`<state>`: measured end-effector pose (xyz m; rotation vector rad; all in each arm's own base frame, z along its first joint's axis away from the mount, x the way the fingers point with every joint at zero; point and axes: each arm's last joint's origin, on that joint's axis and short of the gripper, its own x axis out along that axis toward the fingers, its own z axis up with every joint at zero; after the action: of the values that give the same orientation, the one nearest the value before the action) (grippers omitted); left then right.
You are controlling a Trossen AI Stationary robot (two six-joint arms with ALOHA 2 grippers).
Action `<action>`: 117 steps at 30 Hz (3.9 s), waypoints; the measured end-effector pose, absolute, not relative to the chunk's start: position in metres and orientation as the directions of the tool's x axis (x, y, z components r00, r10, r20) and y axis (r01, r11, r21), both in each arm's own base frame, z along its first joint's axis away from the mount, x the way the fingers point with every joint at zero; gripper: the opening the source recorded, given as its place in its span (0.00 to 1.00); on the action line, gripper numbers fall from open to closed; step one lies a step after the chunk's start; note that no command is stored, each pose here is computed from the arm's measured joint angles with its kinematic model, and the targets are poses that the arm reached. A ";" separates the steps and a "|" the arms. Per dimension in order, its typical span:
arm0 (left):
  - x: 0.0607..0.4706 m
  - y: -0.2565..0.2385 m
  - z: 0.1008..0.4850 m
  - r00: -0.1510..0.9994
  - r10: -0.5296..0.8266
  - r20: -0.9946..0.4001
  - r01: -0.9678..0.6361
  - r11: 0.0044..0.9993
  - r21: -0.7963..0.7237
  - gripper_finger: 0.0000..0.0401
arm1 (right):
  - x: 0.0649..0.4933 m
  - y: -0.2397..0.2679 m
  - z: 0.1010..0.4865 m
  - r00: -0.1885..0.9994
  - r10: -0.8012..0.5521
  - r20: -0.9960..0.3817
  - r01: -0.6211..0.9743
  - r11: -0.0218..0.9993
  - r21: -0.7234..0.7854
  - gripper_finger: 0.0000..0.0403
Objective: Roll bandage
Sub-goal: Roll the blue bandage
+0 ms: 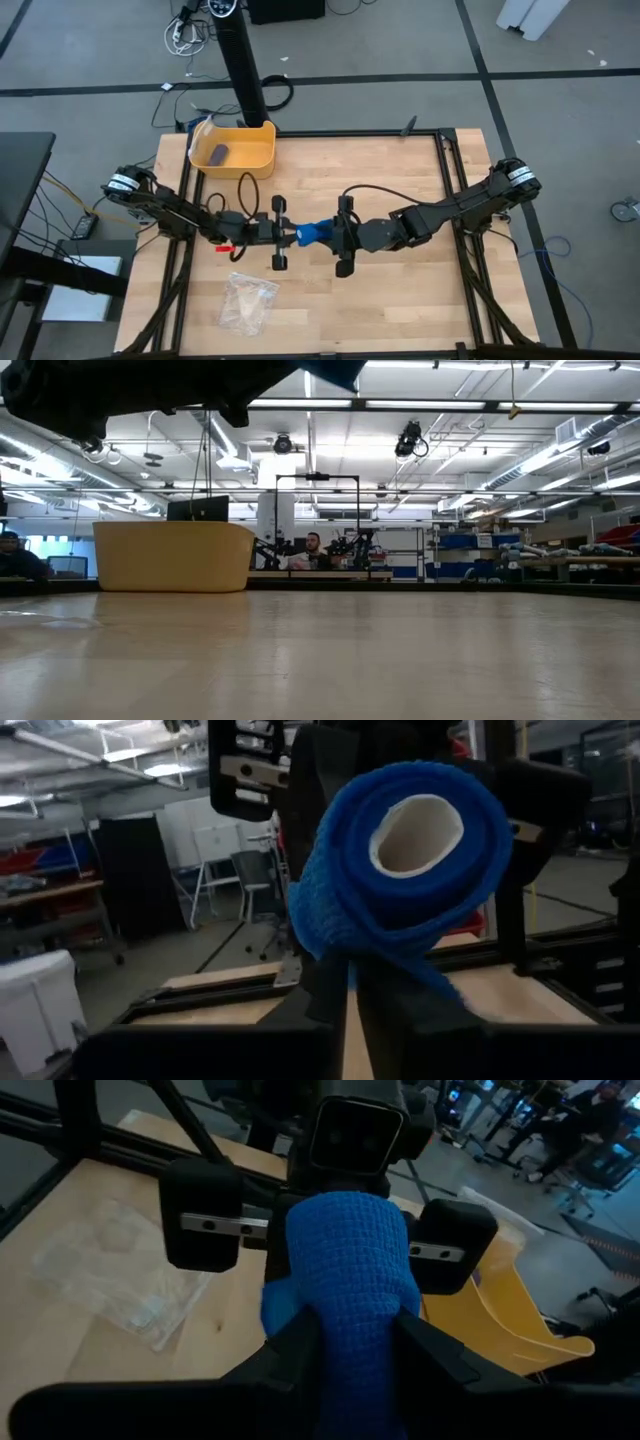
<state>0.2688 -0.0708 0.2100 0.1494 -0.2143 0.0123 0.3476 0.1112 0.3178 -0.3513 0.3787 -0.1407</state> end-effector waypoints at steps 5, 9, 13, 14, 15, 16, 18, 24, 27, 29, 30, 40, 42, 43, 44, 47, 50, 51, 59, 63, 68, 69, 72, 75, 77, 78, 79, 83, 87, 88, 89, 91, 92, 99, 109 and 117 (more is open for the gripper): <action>0.269 -0.072 0.211 0.975 -0.034 0.220 0.009 0.993 0.115 0.05 | 0.348 0.111 0.318 0.920 -0.199 -0.337 0.067 0.928 -0.365 0.25; 0.269 -0.072 0.211 0.972 -0.059 0.227 0.045 0.997 0.070 0.05 | 0.347 0.112 0.318 0.920 -0.197 -0.339 0.044 0.911 -0.410 0.26; 0.268 -0.073 0.211 0.972 -0.064 0.227 0.060 0.998 0.028 0.05 | 0.347 0.112 0.317 0.919 -0.198 -0.342 0.023 0.890 -0.454 0.26; 0.269 -0.073 0.211 0.972 -0.068 0.225 0.064 0.998 0.026 0.05 | 0.347 0.112 0.317 0.919 -0.197 -0.342 0.021 0.889 -0.458 0.26; 0.269 -0.073 0.210 0.973 -0.070 0.221 0.066 0.997 0.028 0.05 | 0.347 0.112 0.317 0.919 -0.197 -0.341 0.021 0.888 -0.459 0.26; 0.269 -0.073 0.210 0.974 -0.073 0.215 0.066 0.997 0.038 0.05 | 0.347 0.112 0.317 0.920 -0.197 -0.340 0.021 0.889 -0.458 0.26; 0.269 -0.073 0.210 0.974 -0.077 0.211 0.063 0.995 0.076 0.05 | 0.348 0.113 0.317 0.922 -0.196 -0.335 0.023 0.889 -0.457 0.26; 0.268 -0.076 0.209 0.971 -0.106 0.212 0.053 0.969 0.242 0.05 | 0.341 0.112 0.331 0.935 -0.220 -0.277 0.087 0.903 -0.421 0.26; 0.269 -0.076 0.213 0.968 -0.101 0.230 0.032 0.958 0.285 0.05 | 0.335 0.110 0.345 0.952 -0.214 -0.221 0.122 0.922 -0.369 0.26; 0.271 -0.077 0.216 0.967 -0.098 0.235 0.021 0.950 0.310 0.05 | 0.332 0.110 0.350 0.959 -0.202 -0.200 0.125 0.931 -0.343 0.26; 0.272 -0.078 0.218 0.965 -0.100 0.242 0.018 0.947 0.321 0.05 | 0.331 0.110 0.352 0.961 -0.196 -0.194 0.124 0.935 -0.332 0.26; 0.279 -0.083 0.243 0.931 -0.093 0.354 -0.011 0.959 0.282 0.05 | 0.331 0.110 0.351 0.960 -0.182 -0.212 0.100 0.932 -0.348 0.26; 0.279 -0.086 0.247 0.919 -0.095 0.384 -0.013 0.963 0.270 0.05 | 0.331 0.110 0.350 0.959 -0.181 -0.220 0.093 0.928 -0.360 0.26; 0.279 -0.087 0.249 0.913 -0.098 0.396 -0.012 0.964 0.265 0.05 | 0.331 0.110 0.350 0.959 -0.181 -0.220 0.092 0.928 -0.362 0.26; 0.278 -0.088 0.251 0.908 -0.098 0.407 -0.012 0.966 0.260 0.05 | 0.331 0.110 0.350 0.959 -0.181 -0.219 0.093 0.928 -0.361 0.26; 0.277 -0.089 0.256 0.891 -0.094 0.445 -0.019 0.970 0.244 0.05 | 0.331 0.110 0.350 0.959 -0.179 -0.220 0.092 0.930 -0.356 0.26; 0.278 -0.089 0.259 0.888 -0.086 0.452 -0.030 0.969 0.244 0.05 | 0.331 0.110 0.350 0.960 -0.179 -0.218 0.096 0.935 -0.342 0.26; 0.278 -0.089 0.259 0.888 -0.088 0.452 -0.029 0.969 0.246 0.05 | 0.331 0.110 0.350 0.959 -0.179 -0.220 0.098 0.937 -0.334 0.26; 0.267 -0.102 0.270 0.880 -0.083 0.468 -0.072 0.950 0.304 0.05 | 0.325 0.109 0.358 0.966 -0.170 -0.196 0.101 0.943 -0.316 0.26; 0.253 -0.114 0.281 0.886 -0.038 0.462 -0.128 0.938 0.323 0.05 | 0.322 0.108 0.362 0.968 -0.169 -0.187 0.107 0.947 -0.304 0.26; 0.245 -0.119 0.273 0.941 0.119 0.318 -0.229 0.914 0.335 0.05 | 0.320 0.107 0.363 0.968 -0.159 -0.195 0.103 0.957 -0.271 0.26; 0.246 -0.116 0.266 0.948 0.153 0.279 -0.241 0.917 0.317 0.05 | 0.320 0.107 0.363 0.969 -0.151 -0.195 0.097 0.960 -0.263 0.26; 0.253 -0.103 0.241 0.962 0.194 0.192 -0.239 0.940 0.243 0.03 | 0.323 0.107 0.364 0.977 -0.115 -0.180 0.073 0.972 -0.224 0.26; 0.257 -0.089 0.229 0.950 0.243 0.198 -0.282 0.938 0.201 0.01 | 0.326 0.105 0.364 0.983 -0.061 -0.171 0.026 0.980 -0.199 0.26; 0.260 -0.082 0.228 0.939 0.262 0.221 -0.301 0.940 0.163 0.01 | 0.327 0.103 0.365 0.986 -0.045 -0.162 0.016 0.984 -0.177 0.26; 0.262 -0.081 0.226 0.945 0.247 0.217 -0.285 0.944 0.167 0.01 | 0.328 0.102 0.365 0.986 -0.049 -0.159 0.021 0.984 -0.174 0.26; 0.264 -0.082 0.225 0.952 0.219 0.211 -0.257 0.951 0.172 0.01 | 0.328 0.100 0.364 0.987 -0.054 -0.151 0.027 0.985 -0.171 0.26; 0.273 -0.087 0.238 0.959 0.162 0.231 -0.208 0.959 0.194 0.01 | 0.331 0.092 0.360 0.985 -0.071 -0.155 0.044 0.985 -0.168 0.26; 0.280 -0.088 0.246 0.960 0.166 0.225 -0.218 0.949 0.228 0.01 | 0.332 0.089 0.354 0.983 -0.064 -0.171 0.039 0.988 -0.146 0.26; 0.281 -0.089 0.248 0.961 0.162 0.227 -0.214 0.949 0.233 0.01 | 0.332 0.089 0.354 0.984 -0.062 -0.167 0.038 0.989 -0.143 0.26; 0.282 -0.090 0.250 0.961 0.154 0.230 -0.209 0.948 0.238 0.01 | 0.332 0.089 0.355 0.985 -0.059 -0.163 0.036 0.989 -0.140 0.26; 0.283 -0.093 0.253 0.964 0.128 0.234 -0.187 0.951 0.247 0.01 | 0.332 0.090 0.355 0.985 -0.055 -0.161 0.032 0.989 -0.142 0.26; 0.284 -0.093 0.254 0.964 0.125 0.233 -0.184 0.951 0.250 0.01 | 0.332 0.090 0.355 0.986 -0.054 -0.160 0.032 0.990 -0.141 0.26; 0.285 -0.100 0.261 0.963 0.106 0.247 -0.168 0.954 0.247 0.01 | 0.331 0.089 0.357 0.986 -0.070 -0.154 0.048 0.989 -0.140 0.26; 0.281 -0.111 0.265 0.959 0.056 0.276 -0.124 0.964 0.235 0.01 | 0.332 0.087 0.353 0.978 -0.113 -0.174 0.082 0.981 -0.177 0.26; 0.281 -0.109 0.270 0.945 0.156 0.288 -0.217 0.957 0.191 0.01 | 0.332 0.087 0.352 0.975 -0.118 -0.186 0.084 0.980 -0.182 0.26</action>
<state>0.2811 -0.1087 0.2701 0.2227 -0.2744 0.1915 0.3320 0.0874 0.3519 -0.1744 0.1977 -0.1020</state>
